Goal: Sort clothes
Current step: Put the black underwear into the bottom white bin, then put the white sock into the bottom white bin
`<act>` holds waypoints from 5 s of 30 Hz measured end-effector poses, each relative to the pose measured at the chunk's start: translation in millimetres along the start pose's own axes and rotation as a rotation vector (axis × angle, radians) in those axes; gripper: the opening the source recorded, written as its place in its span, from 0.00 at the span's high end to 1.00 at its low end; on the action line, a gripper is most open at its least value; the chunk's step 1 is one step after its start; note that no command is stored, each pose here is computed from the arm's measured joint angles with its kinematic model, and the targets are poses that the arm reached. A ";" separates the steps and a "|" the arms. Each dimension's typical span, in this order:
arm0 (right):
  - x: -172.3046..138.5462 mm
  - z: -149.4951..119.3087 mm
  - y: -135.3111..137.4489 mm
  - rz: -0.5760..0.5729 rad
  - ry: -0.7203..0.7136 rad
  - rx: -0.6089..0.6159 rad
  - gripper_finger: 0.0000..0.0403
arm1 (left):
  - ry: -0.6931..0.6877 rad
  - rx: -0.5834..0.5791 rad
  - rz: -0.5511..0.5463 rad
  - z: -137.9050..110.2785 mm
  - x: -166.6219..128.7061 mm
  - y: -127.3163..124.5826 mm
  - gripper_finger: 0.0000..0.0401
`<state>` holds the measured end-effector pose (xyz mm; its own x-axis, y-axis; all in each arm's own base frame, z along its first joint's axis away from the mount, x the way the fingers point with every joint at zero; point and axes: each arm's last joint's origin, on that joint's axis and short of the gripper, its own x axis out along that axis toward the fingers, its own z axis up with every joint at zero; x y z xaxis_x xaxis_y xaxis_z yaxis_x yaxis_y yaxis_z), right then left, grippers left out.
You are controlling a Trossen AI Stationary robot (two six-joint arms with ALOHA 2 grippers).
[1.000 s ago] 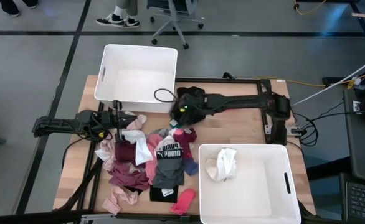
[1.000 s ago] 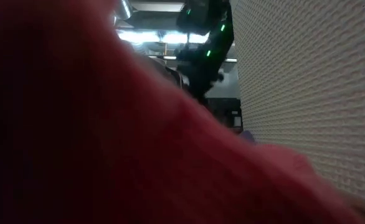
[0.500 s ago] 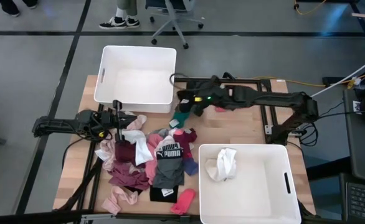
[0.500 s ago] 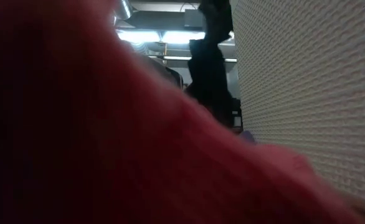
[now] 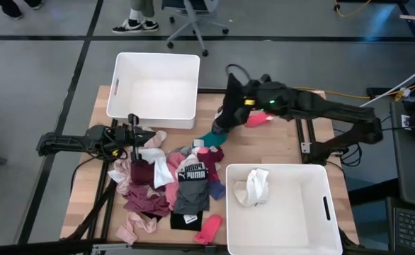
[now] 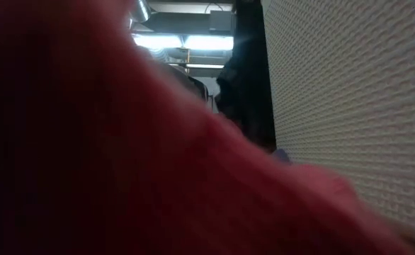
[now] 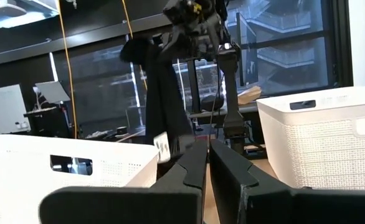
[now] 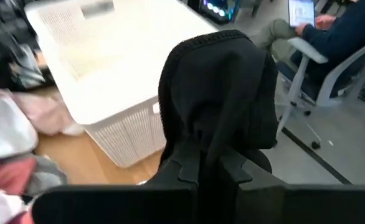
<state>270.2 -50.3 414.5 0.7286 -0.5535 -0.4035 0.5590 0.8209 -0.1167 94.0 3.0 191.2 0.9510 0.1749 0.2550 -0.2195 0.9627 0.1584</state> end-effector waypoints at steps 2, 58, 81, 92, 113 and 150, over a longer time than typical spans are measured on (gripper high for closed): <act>-13.9 4.0 -6.3 0.014 -0.037 0.019 0.96 | 0.000 0.000 0.000 0.0 0.0 0.0 0.97; -226.9 32.9 85.6 0.653 0.102 0.248 0.95 | -0.014 -0.032 0.003 1.4 0.0 0.3 0.97; -138.8 -153.2 173.8 0.091 0.710 -0.041 0.95 | -0.023 0.011 0.005 2.2 0.0 0.5 0.97; -128.9 -191.6 170.9 -0.063 0.926 0.126 0.89 | -0.004 -0.035 0.001 0.4 0.0 0.1 0.97; -131.4 -43.3 138.7 0.213 0.825 0.433 0.38 | -0.007 -0.113 0.000 0.8 0.0 0.2 0.97; 187.9 -80.8 170.2 0.334 0.569 -0.127 0.38 | 0.053 -0.051 -0.010 -5.1 -0.1 -1.1 0.97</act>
<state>470.2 -3.2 245.5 0.5123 -0.1351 -0.8481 0.2639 0.9645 0.0058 95.2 3.0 186.2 0.9636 0.1745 0.2028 -0.1998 0.9734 0.1119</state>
